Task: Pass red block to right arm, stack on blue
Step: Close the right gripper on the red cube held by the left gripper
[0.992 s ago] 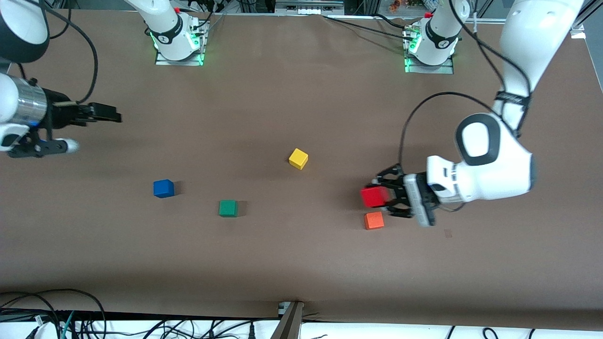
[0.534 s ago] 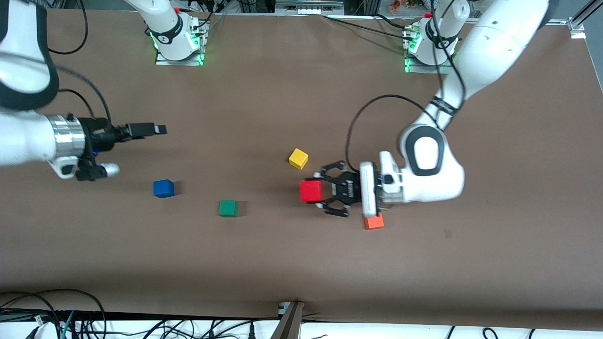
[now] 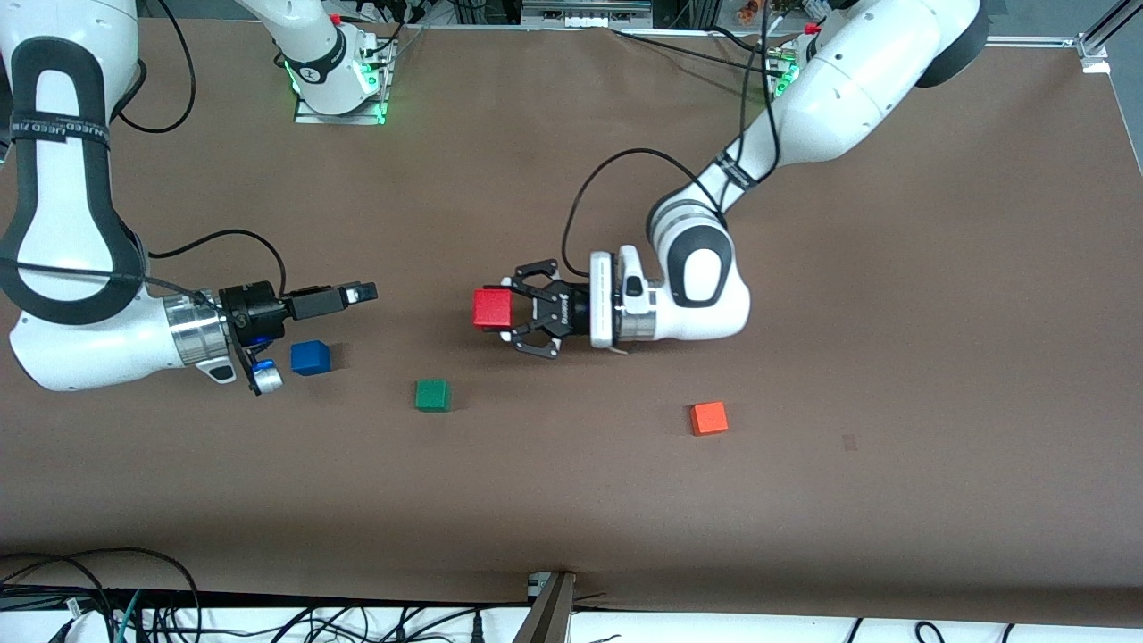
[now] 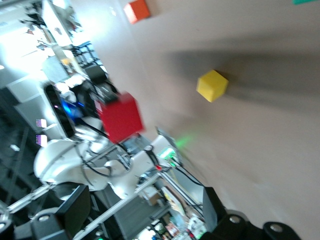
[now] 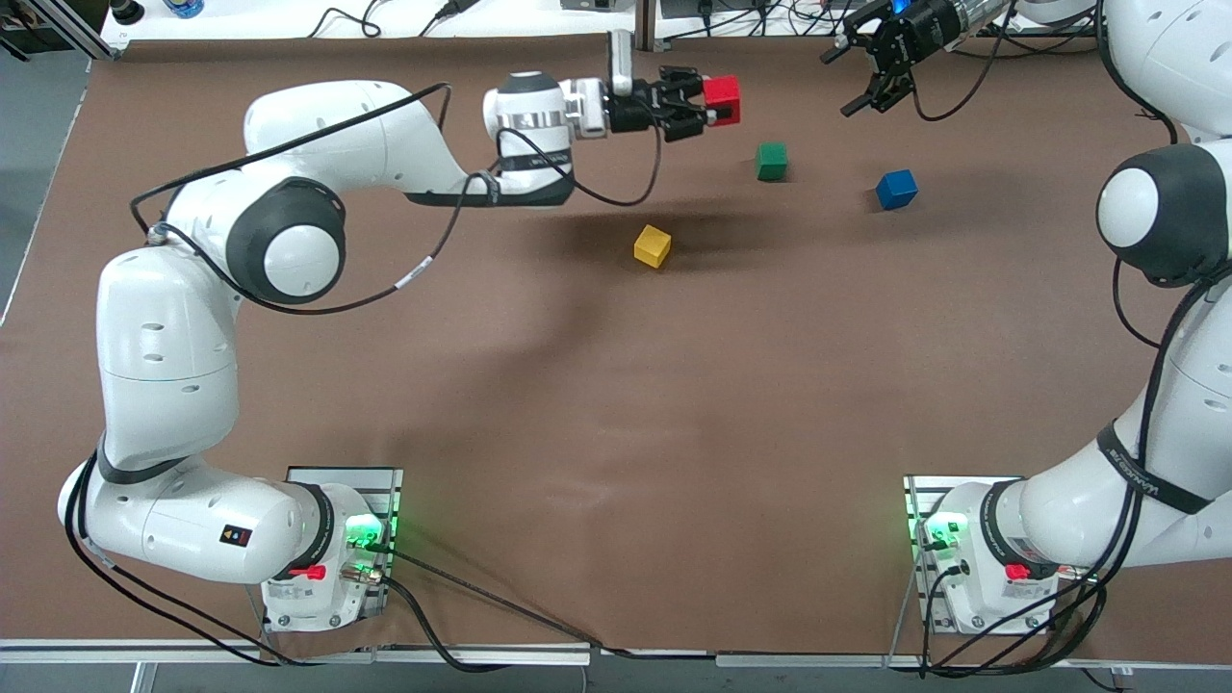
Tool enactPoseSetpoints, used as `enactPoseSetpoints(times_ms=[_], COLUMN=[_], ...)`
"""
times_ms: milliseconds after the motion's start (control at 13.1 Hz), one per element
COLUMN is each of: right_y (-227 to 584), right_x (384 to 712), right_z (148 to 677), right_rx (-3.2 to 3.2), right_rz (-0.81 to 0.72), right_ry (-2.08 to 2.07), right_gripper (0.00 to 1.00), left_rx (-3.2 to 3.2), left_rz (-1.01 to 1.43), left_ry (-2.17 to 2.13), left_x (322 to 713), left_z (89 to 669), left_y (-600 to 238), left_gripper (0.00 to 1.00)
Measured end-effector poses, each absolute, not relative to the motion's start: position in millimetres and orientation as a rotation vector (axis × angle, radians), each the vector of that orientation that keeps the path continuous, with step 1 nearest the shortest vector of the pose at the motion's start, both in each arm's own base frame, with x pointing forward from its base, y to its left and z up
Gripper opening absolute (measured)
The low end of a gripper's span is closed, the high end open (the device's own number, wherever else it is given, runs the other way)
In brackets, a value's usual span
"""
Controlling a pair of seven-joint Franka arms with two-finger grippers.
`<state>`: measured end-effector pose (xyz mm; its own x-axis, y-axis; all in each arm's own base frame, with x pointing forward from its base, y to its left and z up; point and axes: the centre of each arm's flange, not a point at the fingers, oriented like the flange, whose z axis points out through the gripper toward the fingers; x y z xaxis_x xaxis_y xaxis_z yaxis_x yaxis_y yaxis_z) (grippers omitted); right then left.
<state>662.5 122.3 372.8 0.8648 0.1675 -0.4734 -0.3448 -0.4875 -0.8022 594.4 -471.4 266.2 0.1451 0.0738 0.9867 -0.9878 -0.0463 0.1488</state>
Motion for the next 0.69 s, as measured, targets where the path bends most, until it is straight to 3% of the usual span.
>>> enactPoseSetpoints(times_ms=[687], right_y=[190], right_x=[668], right_z=[323], right_rx=[-1.853], right_rz=[0.460], right_ry=[0.116], right_gripper=[1.00], left_rx=[1.249], left_rz=[1.198], left_ry=[-0.965], left_x=[594], left_z=[272], left_y=[-485], left_gripper=[0.56])
